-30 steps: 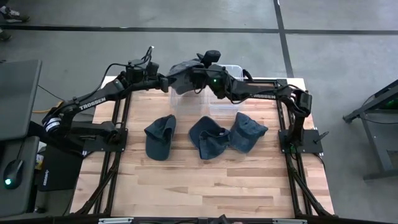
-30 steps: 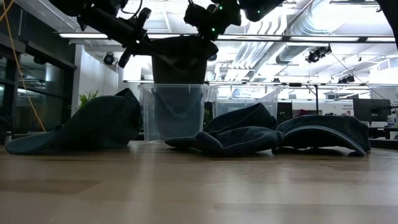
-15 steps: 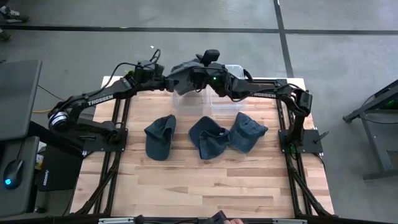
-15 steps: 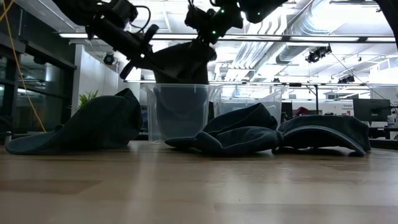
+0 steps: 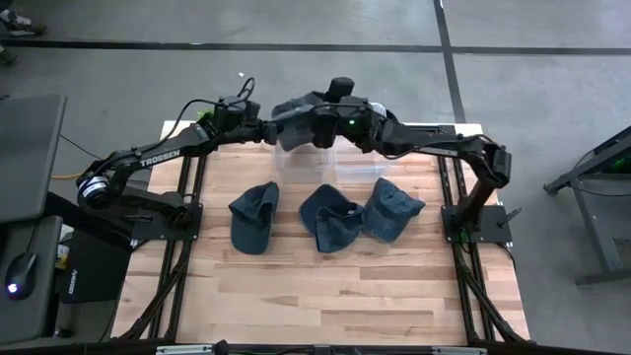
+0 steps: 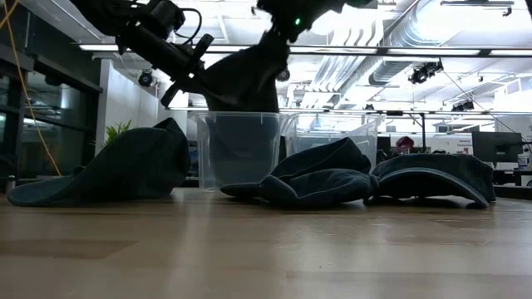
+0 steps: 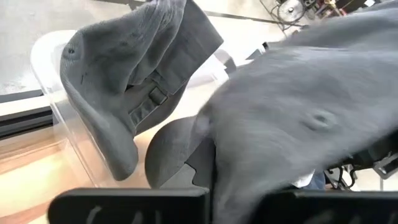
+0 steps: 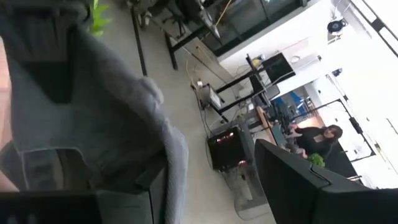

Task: Pick & Place hat
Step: Put the gray cap into the left transparent bin

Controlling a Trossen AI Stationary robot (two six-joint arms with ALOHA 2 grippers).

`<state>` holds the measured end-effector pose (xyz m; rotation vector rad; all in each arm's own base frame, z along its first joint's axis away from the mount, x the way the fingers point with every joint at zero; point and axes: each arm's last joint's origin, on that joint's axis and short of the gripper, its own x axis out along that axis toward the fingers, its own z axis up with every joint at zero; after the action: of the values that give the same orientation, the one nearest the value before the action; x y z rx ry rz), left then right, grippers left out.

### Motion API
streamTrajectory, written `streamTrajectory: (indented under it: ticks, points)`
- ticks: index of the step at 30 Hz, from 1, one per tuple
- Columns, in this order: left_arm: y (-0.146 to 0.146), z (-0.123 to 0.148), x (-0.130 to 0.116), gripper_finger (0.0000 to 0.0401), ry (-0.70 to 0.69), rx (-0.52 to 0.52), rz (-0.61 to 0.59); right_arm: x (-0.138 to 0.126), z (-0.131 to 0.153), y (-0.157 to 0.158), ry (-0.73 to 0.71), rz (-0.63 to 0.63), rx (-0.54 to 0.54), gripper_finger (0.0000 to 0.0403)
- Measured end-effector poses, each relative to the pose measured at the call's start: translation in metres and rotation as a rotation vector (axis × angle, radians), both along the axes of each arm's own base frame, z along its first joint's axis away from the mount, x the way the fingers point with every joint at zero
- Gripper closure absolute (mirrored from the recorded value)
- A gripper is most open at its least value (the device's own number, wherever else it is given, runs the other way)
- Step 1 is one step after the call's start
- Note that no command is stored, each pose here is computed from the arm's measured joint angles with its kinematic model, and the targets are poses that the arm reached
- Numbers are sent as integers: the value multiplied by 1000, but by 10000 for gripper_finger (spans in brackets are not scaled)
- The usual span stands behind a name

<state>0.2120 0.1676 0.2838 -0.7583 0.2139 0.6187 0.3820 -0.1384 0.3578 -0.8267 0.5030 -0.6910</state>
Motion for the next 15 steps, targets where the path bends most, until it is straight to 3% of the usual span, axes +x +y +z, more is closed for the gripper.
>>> streamTrajectory:
  ticks: [9, 15]
  points:
    - [0, -2, -1, 395, 6, -25, 12, -53, 58, 22, -151, 102, 100, 206]
    - [0, -1, 0, 395, -3, -26, 17, -70, 73, 30, -219, 147, 167, 206]
